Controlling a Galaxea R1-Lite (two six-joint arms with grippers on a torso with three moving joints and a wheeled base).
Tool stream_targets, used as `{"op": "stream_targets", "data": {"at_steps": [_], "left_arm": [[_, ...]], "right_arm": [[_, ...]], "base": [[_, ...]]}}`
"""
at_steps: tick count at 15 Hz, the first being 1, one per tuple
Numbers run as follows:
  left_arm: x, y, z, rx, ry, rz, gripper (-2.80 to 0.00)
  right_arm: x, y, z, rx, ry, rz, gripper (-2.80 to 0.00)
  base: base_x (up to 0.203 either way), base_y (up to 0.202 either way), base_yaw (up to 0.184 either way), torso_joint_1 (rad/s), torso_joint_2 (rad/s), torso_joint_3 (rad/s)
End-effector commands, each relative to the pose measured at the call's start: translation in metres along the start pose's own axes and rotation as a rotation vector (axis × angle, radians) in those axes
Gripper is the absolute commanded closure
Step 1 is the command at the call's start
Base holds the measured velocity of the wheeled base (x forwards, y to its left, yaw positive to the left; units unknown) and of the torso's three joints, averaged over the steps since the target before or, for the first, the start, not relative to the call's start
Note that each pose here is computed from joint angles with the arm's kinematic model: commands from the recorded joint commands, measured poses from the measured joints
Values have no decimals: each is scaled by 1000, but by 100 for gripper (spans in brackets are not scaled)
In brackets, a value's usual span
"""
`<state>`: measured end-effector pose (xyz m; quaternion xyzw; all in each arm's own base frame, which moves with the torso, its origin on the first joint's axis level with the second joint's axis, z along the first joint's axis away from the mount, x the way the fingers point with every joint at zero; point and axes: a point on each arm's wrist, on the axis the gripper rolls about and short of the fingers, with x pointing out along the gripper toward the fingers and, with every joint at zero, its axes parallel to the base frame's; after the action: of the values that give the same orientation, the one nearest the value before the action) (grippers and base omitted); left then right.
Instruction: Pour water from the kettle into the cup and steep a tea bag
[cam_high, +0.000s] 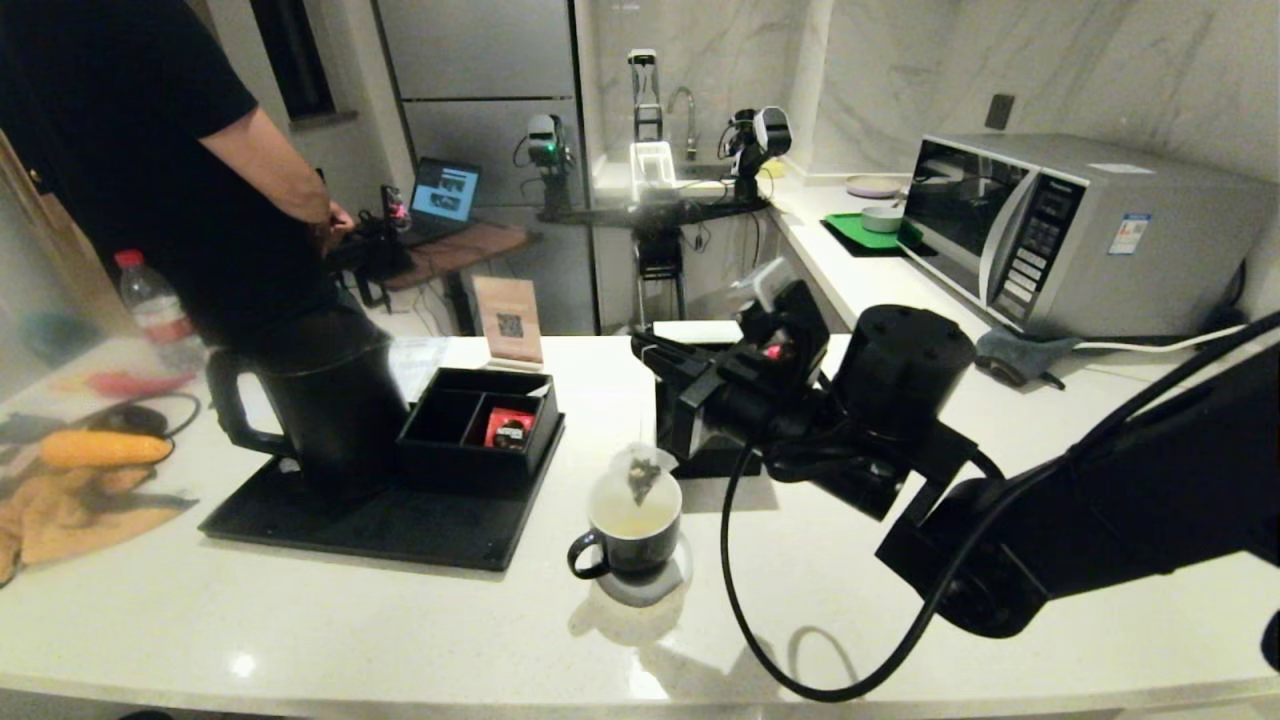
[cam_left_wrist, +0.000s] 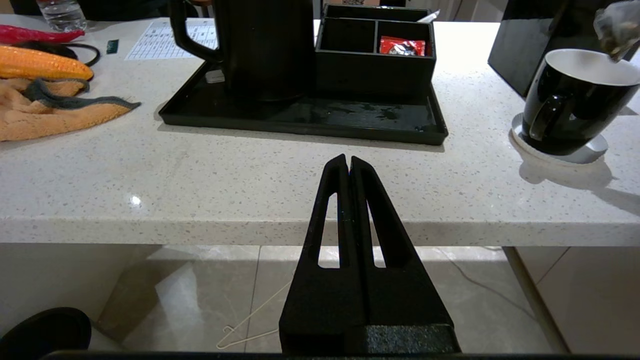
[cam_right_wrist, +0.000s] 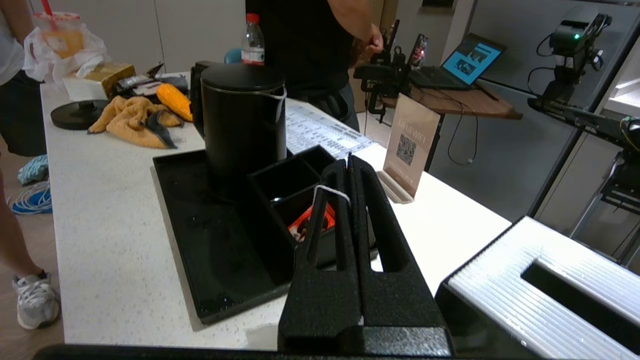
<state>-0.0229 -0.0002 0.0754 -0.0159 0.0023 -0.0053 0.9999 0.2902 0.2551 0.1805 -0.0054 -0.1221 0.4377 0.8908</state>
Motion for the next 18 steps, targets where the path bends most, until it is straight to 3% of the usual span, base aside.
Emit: {"op": "stream_targets", "data": {"at_steps": [1,10,15,18], "left_arm": [[0,0,0,-1,0,0,0],[0,0,0,-1,0,0,0],[0,0,0,-1,0,0,0],[0,0,0,-1,0,0,0]], "right_arm": [[-6,-1,-6,0,6,-5,0],[-14,-12,-12,-2,31,-33,0],[-5,-16,5,-14,-18,-38,0],[13,-24,30,-28,-73,-45,0]], "base": [[0,0,0,0,0,0],[0,0,0,0,0,0],[0,0,0,0,0,0],[0,0,0,0,0,0]]}}
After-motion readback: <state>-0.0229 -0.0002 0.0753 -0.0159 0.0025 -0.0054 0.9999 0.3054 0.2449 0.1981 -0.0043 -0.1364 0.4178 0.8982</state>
